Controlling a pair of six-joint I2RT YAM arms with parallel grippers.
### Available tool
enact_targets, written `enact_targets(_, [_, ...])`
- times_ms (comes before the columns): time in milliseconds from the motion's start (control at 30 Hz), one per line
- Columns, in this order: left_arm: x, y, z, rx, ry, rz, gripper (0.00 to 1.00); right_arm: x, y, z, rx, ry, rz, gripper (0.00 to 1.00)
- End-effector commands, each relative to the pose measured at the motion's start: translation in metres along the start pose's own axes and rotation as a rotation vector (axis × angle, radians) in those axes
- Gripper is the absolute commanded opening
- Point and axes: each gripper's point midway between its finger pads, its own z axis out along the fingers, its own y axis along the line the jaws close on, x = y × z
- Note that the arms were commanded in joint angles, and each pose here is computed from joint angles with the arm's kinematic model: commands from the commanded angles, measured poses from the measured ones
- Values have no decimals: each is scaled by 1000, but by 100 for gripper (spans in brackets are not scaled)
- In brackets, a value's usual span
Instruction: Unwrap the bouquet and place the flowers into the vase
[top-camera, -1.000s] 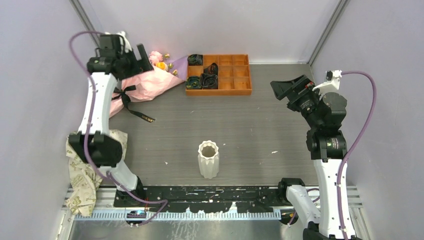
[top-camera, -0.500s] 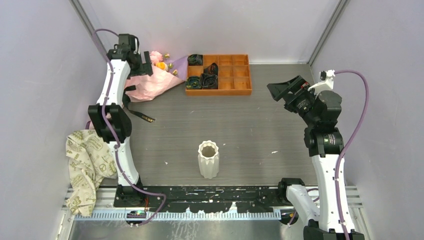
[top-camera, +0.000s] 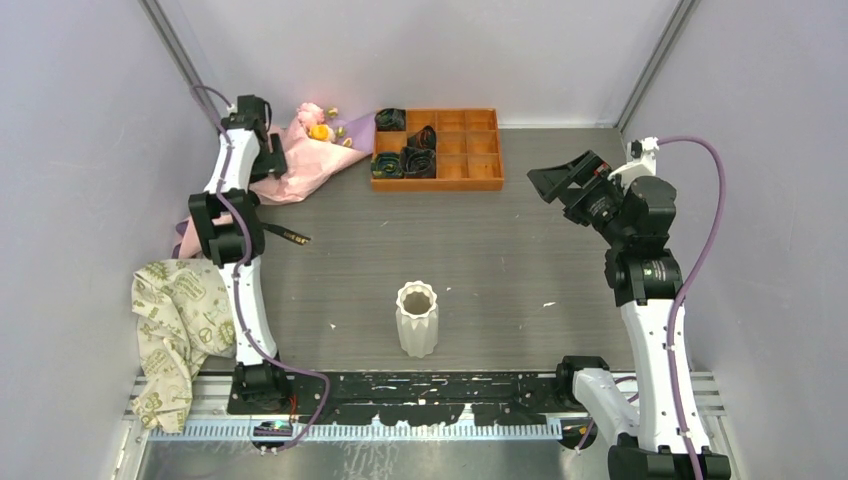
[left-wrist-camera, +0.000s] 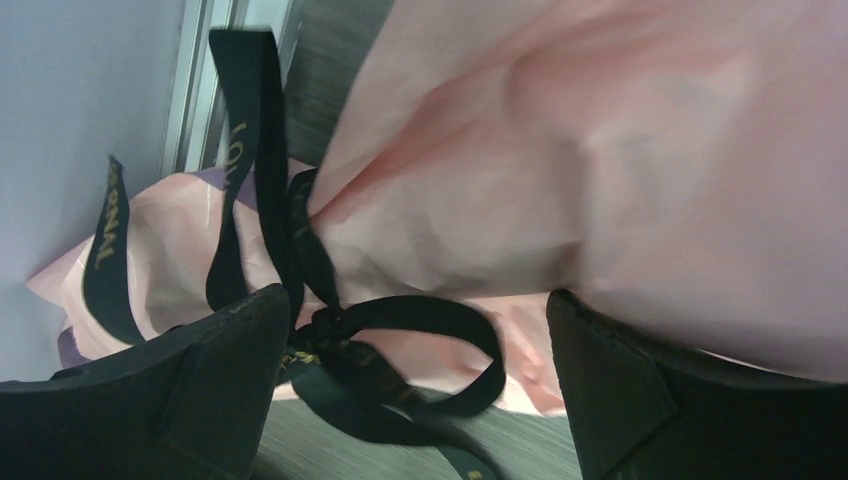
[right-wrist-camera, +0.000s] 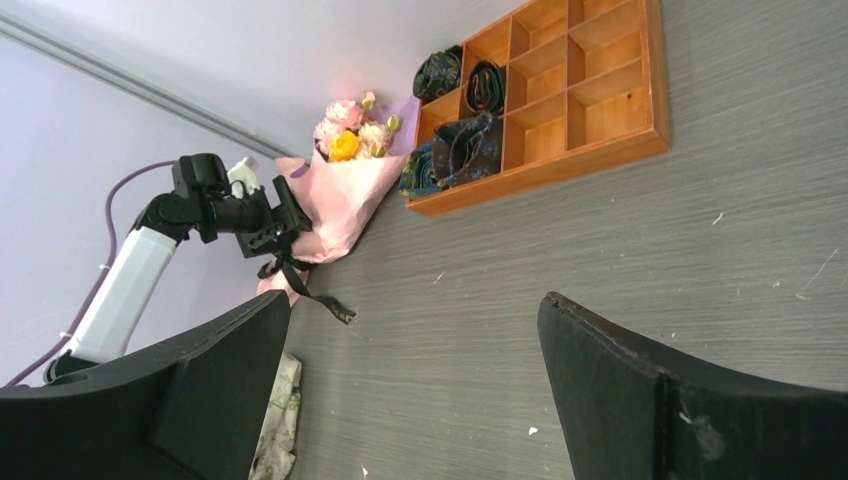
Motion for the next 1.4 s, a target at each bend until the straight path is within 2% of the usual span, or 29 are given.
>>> enact_targets(0, [-13,23,4,-49,-51,-94,100,0,13,0,-70,-2,-10,99])
enact_targets(133, [14,13,22,-35,49,-95,99,1,11,1,-61,4,-3,100])
enact_targets(267, [58,-9,37,35,170,-110,85,0,13,1,-65,0,3,99])
enact_targets(333, [76,-18,41,42,194,-109,68,-1,13,0,-63,-1,4,99])
enact_targets(500, [98,-47,37,84,225,-66,33,-1,12,-1,-56,-5,7,99])
enact_targets(533, [99,-53,35,88,225,-52,16,-1,12,-2,-55,-8,8,99])
enact_targets(567, [100,-57,33,88,226,-43,4,-1,12,-3,-54,-10,9,100])
enact_targets(600, [100,-61,29,89,223,-35,0,-2,12,-3,-54,-14,9,99])
enact_targets(700, [89,-67,12,94,191,-19,0,-3,13,-5,-52,-20,11,99])
enact_targets(833, [65,-86,-37,171,105,-21,0,-4,14,-7,-52,-27,9,99])
enact_targets(1000, [35,-91,-122,289,-15,-95,0,-3,14,-9,-55,-30,10,99])
enact_targets(1067, [24,-91,-169,347,-86,-137,0,-2,14,-10,-57,-29,11,99])
enact_targets(1233, [32,-102,-249,523,-137,-255,0,1,16,-10,-72,-14,20,100])
enact_targets(1367, [58,-114,-282,591,-147,-273,0,5,18,-15,-78,-1,8,99])
